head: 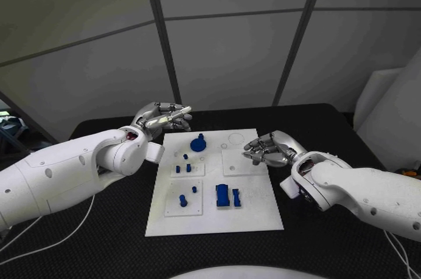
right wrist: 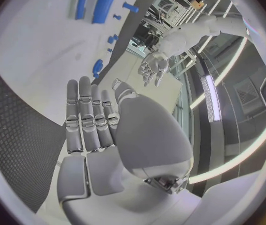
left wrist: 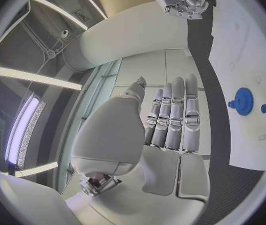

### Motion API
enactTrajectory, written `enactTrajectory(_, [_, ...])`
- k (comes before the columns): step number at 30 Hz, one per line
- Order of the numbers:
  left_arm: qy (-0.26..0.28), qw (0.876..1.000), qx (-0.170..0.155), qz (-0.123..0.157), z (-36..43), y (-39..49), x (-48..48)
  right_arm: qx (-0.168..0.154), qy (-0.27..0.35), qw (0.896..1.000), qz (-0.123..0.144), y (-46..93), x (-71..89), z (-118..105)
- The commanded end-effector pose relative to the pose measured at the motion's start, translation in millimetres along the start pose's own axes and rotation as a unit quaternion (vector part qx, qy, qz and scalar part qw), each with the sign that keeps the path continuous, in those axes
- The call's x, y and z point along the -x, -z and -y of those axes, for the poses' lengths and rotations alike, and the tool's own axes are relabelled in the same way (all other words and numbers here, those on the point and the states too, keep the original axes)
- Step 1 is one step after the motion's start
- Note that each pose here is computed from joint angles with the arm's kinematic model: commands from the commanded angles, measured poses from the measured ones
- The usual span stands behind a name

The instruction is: Assemble the parts on the task board

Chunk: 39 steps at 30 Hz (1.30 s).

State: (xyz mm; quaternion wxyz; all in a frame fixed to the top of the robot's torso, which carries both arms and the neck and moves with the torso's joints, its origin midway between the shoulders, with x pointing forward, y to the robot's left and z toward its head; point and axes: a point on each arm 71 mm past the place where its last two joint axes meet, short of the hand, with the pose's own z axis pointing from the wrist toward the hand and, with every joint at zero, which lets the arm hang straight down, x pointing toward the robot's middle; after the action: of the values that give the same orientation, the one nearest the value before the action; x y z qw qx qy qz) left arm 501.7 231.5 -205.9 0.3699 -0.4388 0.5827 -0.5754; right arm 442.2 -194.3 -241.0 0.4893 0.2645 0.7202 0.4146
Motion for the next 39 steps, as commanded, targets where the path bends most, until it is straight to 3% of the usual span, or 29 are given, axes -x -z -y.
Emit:
enactTrajectory(1, [0.016, 0.997, -0.018, 0.077, -1.4, -7.4, 10.5, 0.064, -0.146, 0.987, 0.002, -19.7, 11.0, -2.4])
enactTrajectory(10, [0.051, 0.989, -0.032, 0.134, -22.6, -33.5, 18.7, 0.08, -0.193, 0.977, 0.05, -78.9, 29.6, 11.4])
enactTrajectory(16, [0.048, 0.985, -0.037, 0.164, -30.2, -40.8, 24.3, 0.084, -0.206, 0.973, 0.057, -93.1, 32.8, 14.2])
enactTrajectory(21, [0.048, 0.984, -0.037, 0.169, -33.0, -42.9, 24.8, 0.088, -0.209, 0.972, 0.055, -95.2, 34.4, 12.4])
enactTrajectory(22, [0.044, 0.987, -0.02, 0.155, -35.3, -42.6, 23.4, 0.065, -0.186, 0.978, 0.067, -94.6, 33.3, 17.0])
enactTrajectory(29, [0.036, 0.987, -0.021, 0.156, -34.4, -37.6, 15.9, 0.069, -0.196, 0.975, 0.08, -88.6, 32.1, 13.2])
enactTrajectory(39, [0.001, 0.986, -0.029, 0.162, -29.4, -8.2, -19.7, 0.068, -0.239, 0.959, 0.136, -54.9, 24.3, -2.4])
